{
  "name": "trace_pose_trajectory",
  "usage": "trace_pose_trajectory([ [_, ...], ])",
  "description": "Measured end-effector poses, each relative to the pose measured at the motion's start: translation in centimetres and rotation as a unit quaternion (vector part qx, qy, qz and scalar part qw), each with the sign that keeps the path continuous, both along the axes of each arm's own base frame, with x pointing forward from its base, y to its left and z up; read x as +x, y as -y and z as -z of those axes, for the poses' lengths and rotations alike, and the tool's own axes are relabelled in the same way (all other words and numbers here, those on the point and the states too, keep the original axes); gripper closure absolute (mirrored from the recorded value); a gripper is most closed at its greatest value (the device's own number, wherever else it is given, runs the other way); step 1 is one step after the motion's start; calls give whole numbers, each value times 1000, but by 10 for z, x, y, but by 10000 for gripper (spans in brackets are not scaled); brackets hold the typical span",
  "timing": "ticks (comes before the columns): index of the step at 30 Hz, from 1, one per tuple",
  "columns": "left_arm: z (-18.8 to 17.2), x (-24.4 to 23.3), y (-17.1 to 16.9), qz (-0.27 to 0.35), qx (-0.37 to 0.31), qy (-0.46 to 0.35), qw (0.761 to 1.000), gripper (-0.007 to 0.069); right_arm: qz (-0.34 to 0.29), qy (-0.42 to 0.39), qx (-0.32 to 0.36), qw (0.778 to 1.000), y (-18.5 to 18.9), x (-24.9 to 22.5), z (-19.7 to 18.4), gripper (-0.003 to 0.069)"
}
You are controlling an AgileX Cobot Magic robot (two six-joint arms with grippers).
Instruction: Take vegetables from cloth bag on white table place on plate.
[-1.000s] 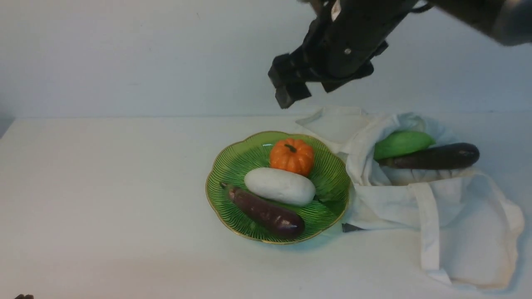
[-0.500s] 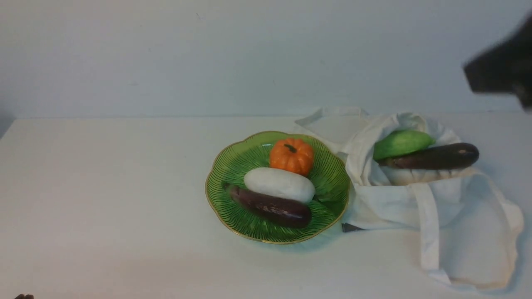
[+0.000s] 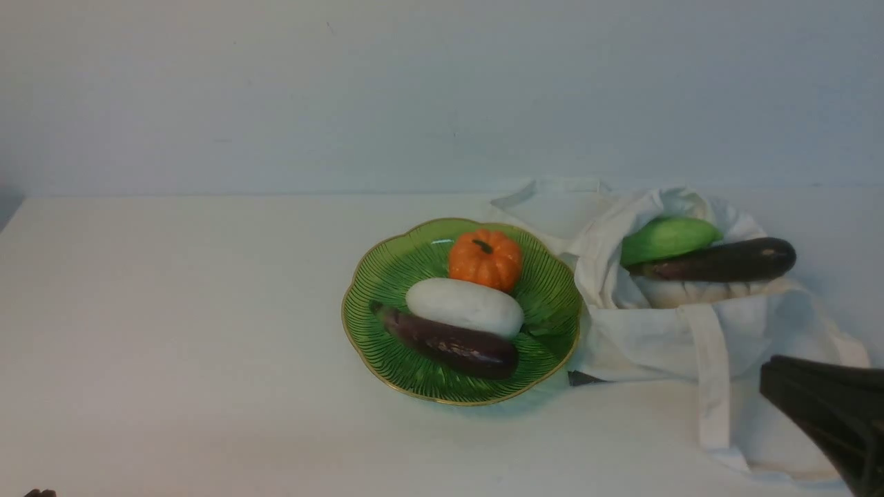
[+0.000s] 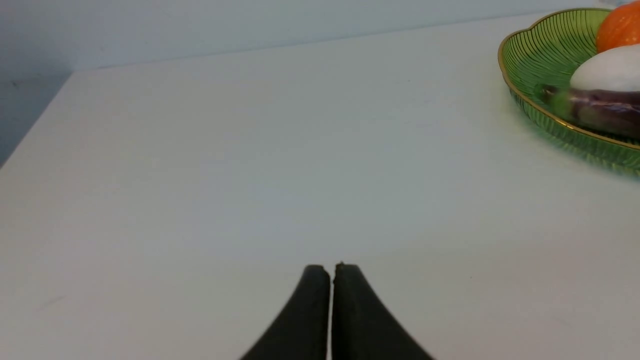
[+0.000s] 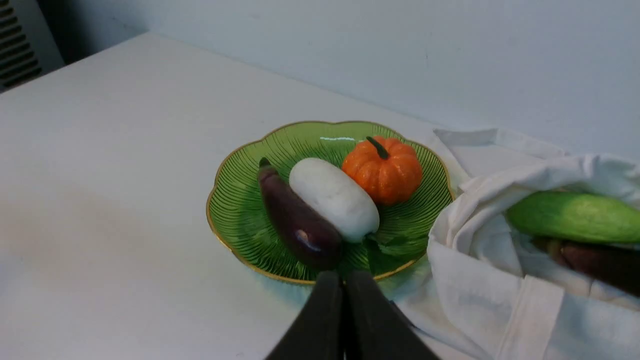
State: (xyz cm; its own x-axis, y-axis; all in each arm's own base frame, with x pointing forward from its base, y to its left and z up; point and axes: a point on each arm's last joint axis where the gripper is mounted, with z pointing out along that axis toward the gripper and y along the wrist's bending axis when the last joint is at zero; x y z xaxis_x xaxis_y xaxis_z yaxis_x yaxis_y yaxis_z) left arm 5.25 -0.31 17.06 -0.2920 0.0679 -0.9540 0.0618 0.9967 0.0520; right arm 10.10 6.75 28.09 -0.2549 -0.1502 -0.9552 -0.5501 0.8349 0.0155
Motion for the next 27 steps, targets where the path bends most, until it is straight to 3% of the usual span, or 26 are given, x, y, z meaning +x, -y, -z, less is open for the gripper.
trace_pose_trajectory([
  [27, 0, 0, 0, 0, 0, 0, 1000, 630, 2, -23, -11, 1000, 1, -1, 10, 673],
])
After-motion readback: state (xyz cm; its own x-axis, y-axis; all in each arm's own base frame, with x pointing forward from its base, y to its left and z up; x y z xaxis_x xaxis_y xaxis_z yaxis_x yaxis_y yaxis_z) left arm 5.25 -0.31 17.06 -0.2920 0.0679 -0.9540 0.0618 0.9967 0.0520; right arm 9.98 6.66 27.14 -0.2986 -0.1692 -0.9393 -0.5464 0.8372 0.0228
